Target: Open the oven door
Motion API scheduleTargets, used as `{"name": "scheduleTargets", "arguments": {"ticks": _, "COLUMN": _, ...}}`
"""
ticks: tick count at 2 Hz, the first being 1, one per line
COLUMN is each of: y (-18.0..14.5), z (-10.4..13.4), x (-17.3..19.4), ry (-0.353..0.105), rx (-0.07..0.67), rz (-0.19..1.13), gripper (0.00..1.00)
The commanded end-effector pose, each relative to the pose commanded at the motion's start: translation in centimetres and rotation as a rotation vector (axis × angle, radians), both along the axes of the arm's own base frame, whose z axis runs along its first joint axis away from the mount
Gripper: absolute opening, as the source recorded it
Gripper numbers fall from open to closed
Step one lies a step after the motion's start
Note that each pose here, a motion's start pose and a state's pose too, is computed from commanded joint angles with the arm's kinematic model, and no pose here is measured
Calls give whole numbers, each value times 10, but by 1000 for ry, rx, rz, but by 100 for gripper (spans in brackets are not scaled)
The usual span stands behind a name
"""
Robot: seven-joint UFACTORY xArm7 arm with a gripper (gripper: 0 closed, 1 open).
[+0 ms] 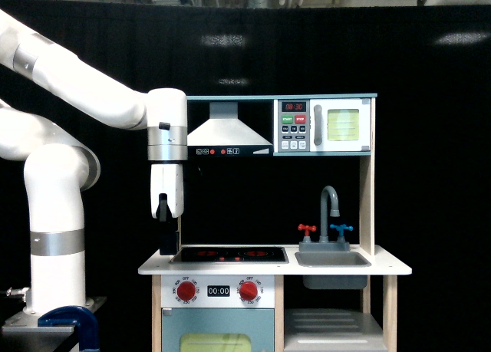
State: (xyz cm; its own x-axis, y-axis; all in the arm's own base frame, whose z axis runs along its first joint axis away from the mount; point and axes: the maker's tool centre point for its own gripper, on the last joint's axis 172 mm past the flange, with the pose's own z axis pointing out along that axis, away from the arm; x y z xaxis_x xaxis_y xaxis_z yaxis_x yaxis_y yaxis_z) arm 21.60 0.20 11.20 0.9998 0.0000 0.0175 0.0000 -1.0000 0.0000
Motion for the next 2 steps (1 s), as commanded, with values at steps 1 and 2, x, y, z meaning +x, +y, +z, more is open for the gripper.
{"name": "scheduleTargets", "arguments": {"ticks": 1, "y": -3, "z": 0, "x": 16, "ry": 17, "rx": -9, "rz": 78, "gripper": 100}}
{"name": "scheduleTargets", "arguments": {"ticks": 2, "y": -1, "z": 10, "x": 43, "ry": -19, "rx": -6, "rz": 340, "gripper": 100}}
